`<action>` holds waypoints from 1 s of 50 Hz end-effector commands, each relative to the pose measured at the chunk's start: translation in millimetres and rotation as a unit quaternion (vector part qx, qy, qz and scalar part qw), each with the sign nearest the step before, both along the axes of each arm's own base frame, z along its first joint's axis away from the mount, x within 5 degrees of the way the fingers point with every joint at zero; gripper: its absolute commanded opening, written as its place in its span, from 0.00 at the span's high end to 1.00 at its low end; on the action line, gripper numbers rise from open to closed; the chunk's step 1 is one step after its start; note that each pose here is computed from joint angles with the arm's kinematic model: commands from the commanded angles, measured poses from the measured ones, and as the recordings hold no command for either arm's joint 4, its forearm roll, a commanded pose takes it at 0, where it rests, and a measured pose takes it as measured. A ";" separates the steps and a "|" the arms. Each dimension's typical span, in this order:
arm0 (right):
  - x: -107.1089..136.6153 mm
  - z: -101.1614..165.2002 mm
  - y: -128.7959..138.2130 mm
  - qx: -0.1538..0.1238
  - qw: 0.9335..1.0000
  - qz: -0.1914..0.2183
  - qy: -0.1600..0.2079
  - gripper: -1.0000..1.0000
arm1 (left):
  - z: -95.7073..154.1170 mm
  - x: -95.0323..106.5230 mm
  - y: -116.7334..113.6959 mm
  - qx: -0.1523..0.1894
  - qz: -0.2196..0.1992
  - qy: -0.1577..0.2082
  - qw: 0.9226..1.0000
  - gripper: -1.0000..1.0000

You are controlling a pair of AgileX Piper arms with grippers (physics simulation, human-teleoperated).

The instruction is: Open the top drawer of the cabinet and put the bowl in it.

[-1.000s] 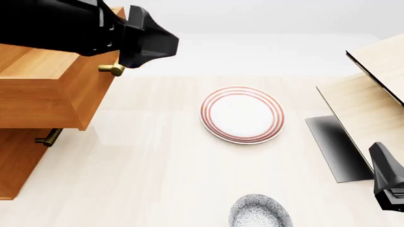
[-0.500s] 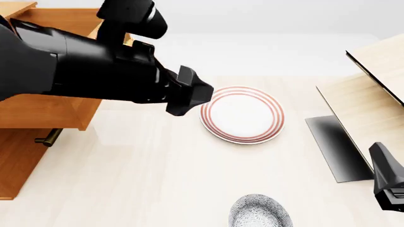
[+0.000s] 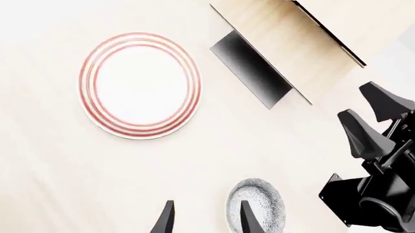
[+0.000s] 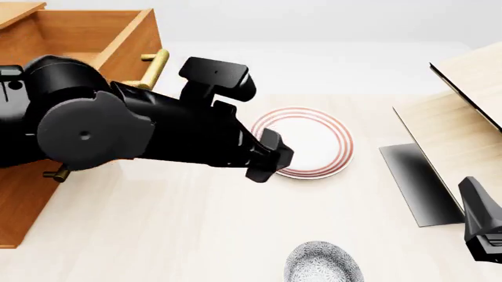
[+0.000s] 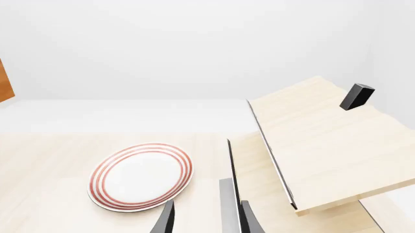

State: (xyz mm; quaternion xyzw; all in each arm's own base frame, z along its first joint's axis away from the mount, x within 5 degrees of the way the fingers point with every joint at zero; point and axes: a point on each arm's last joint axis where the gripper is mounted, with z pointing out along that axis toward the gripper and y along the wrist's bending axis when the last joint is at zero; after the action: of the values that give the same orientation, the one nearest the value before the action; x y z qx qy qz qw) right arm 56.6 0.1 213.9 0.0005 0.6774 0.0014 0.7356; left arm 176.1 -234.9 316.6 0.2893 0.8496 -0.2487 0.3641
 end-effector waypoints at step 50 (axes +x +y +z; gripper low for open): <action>-0.1 0.0 0.0 0.000 1.000 0.000 -0.001 0.00 | -99.6 -4.2 -56.3 0.042 0.006 0.106 0.993 0.00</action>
State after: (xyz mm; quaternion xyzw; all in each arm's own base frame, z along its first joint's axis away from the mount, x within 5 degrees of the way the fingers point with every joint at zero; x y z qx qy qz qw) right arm 56.6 0.1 213.9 0.0005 0.6774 0.0014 0.7356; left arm 173.9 -283.6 233.5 0.2739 0.8891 -0.2423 0.2751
